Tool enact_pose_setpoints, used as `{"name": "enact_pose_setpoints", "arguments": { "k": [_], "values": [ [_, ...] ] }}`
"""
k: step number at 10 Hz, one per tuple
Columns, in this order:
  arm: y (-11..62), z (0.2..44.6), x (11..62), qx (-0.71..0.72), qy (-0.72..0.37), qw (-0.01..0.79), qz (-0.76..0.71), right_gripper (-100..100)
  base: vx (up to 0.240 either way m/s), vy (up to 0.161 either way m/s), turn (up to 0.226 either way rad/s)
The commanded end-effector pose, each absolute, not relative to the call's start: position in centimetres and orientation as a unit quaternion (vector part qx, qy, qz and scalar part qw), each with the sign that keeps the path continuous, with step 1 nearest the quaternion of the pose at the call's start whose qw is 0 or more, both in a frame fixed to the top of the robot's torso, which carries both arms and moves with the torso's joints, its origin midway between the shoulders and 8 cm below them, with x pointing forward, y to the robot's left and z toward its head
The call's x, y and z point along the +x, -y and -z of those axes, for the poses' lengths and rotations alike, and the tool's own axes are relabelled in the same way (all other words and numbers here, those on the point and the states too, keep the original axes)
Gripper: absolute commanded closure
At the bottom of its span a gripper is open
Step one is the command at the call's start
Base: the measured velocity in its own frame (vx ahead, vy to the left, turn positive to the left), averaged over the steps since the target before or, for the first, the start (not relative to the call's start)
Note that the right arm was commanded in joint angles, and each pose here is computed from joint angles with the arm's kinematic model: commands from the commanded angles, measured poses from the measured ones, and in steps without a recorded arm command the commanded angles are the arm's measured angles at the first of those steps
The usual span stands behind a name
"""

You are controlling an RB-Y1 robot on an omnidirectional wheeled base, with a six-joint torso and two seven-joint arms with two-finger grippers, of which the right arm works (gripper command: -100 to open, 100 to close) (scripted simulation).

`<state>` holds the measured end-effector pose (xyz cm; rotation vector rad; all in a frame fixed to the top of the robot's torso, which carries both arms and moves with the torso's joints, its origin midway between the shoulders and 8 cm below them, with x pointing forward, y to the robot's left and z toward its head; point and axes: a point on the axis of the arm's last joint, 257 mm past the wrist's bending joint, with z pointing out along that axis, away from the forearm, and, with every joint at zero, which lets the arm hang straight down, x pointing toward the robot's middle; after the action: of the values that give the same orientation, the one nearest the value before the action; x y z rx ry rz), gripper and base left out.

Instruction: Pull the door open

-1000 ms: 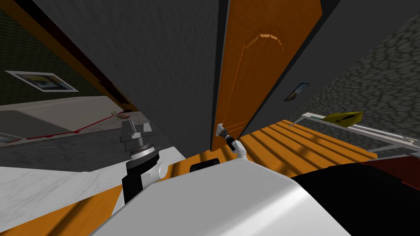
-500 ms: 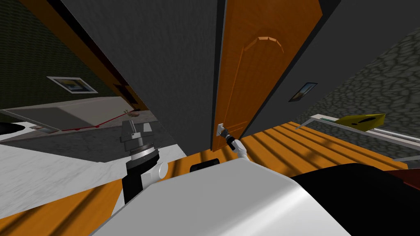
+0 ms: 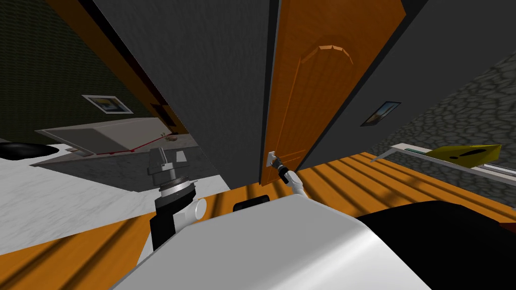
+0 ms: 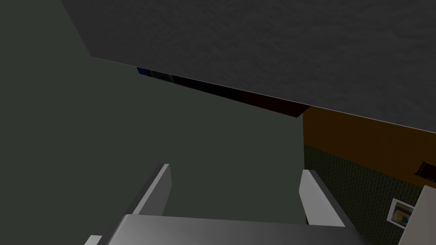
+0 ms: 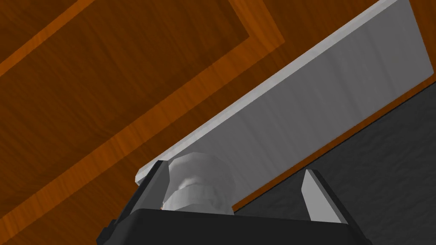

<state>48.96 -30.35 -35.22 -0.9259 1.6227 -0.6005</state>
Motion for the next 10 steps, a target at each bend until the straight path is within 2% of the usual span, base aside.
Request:
{"name": "enact_pose_setpoints", "arguments": {
  "k": [1,4,10],
  "values": [
    [28.49,37.21,47.87,-0.416,-0.686,0.544,0.245,100,-0.045,-0.028,0.065],
    [29.05,37.48,47.91,-0.437,-0.677,0.528,0.269,100,-0.037,-0.016,0.056],
    [29.05,37.48,47.91,-0.437,-0.677,0.528,0.269,100,-0.002,0.0,-0.005]
  ]
}}
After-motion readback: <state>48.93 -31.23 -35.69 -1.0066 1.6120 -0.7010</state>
